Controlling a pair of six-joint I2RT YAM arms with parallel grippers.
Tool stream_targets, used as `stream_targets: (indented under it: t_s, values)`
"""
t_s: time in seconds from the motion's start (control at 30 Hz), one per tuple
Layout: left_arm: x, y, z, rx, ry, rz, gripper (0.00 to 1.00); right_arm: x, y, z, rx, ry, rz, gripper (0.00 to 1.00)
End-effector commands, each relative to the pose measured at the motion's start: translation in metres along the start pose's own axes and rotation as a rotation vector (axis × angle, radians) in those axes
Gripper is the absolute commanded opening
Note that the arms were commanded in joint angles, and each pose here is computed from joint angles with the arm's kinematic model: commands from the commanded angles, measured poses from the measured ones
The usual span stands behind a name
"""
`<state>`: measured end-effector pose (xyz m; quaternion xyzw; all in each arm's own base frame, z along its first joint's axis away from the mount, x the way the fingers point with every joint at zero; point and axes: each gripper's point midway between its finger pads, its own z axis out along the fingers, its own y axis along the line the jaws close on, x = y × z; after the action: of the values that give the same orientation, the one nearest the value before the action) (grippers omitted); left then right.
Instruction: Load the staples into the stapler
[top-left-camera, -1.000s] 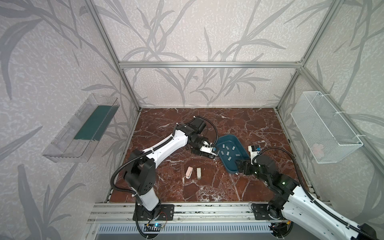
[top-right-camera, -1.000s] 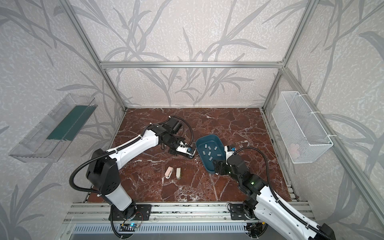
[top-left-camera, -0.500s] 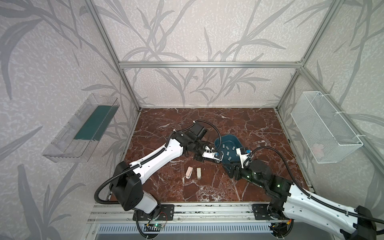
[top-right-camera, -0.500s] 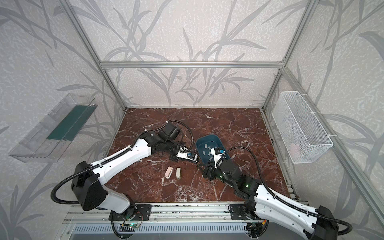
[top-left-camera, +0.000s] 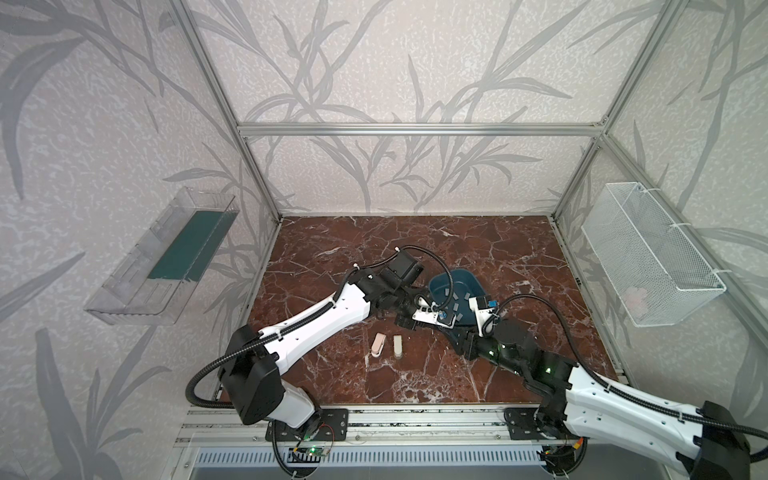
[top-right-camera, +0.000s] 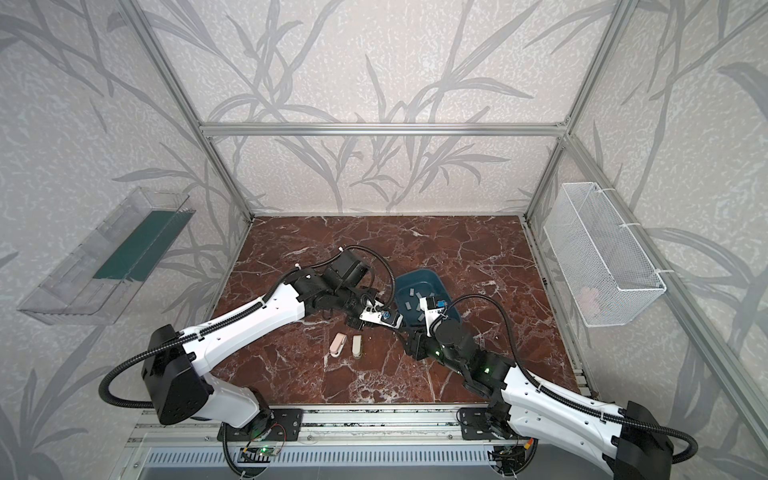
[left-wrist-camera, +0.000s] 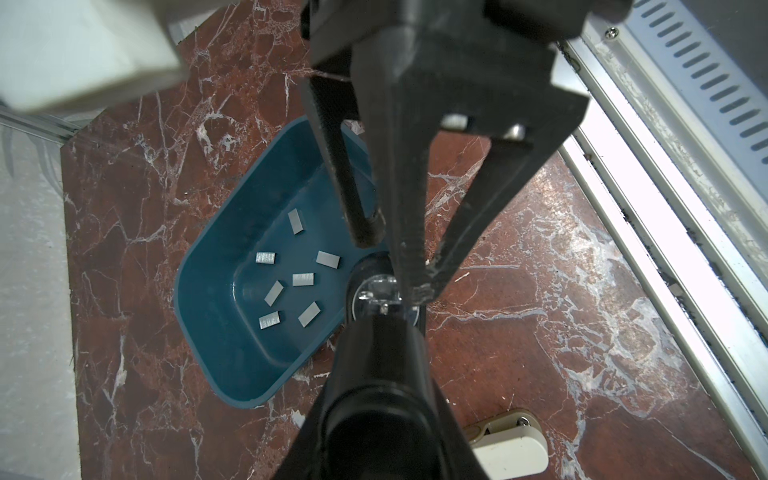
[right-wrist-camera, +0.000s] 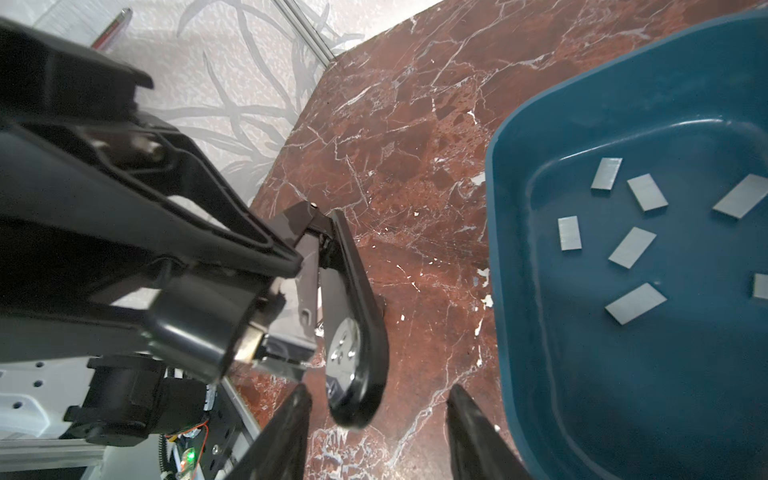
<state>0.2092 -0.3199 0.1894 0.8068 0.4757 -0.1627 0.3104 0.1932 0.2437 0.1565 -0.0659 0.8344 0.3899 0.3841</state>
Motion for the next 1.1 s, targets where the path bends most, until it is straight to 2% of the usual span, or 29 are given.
stream_targets:
  t_s: [0.0,0.17,0.37,0.57,0.67,0.77,0.87,0.93,1.07]
  values:
    - [-0.023,0.009,-0.020,-0.069,-0.070,0.036,0.00,-0.005,0.001,0.002,-0.003,-0.034,0.022,0.44]
    - [-0.035,-0.003,-0.029,-0.043,-0.130,0.075,0.00,-0.006,-0.011,0.001,0.039,-0.066,0.031,0.31]
    - [-0.048,-0.028,-0.038,0.043,-0.220,0.136,0.00,-0.006,-0.013,0.001,0.049,-0.071,0.033,0.21]
    - [-0.050,-0.034,-0.042,0.062,-0.240,0.148,0.00,-0.004,-0.016,0.003,0.052,-0.066,0.054,0.05]
    - [-0.052,-0.026,-0.051,0.034,-0.275,0.124,0.00,-0.003,-0.022,0.004,0.071,-0.067,0.065,0.03]
    - [-0.058,-0.009,-0.073,-0.042,-0.367,0.074,0.00,-0.003,-0.031,0.005,0.097,-0.070,0.074,0.06]
    - [-0.063,0.006,-0.097,-0.133,-0.463,0.041,0.00,-0.002,-0.034,0.008,0.084,-0.069,0.069,0.17]
    - [-0.065,0.007,-0.105,-0.157,-0.496,0.044,0.00,-0.002,-0.033,0.010,0.080,-0.060,0.044,0.28]
    - [-0.062,0.009,-0.105,-0.159,-0.498,0.032,0.00,-0.008,-0.019,0.011,0.047,-0.037,-0.039,0.44]
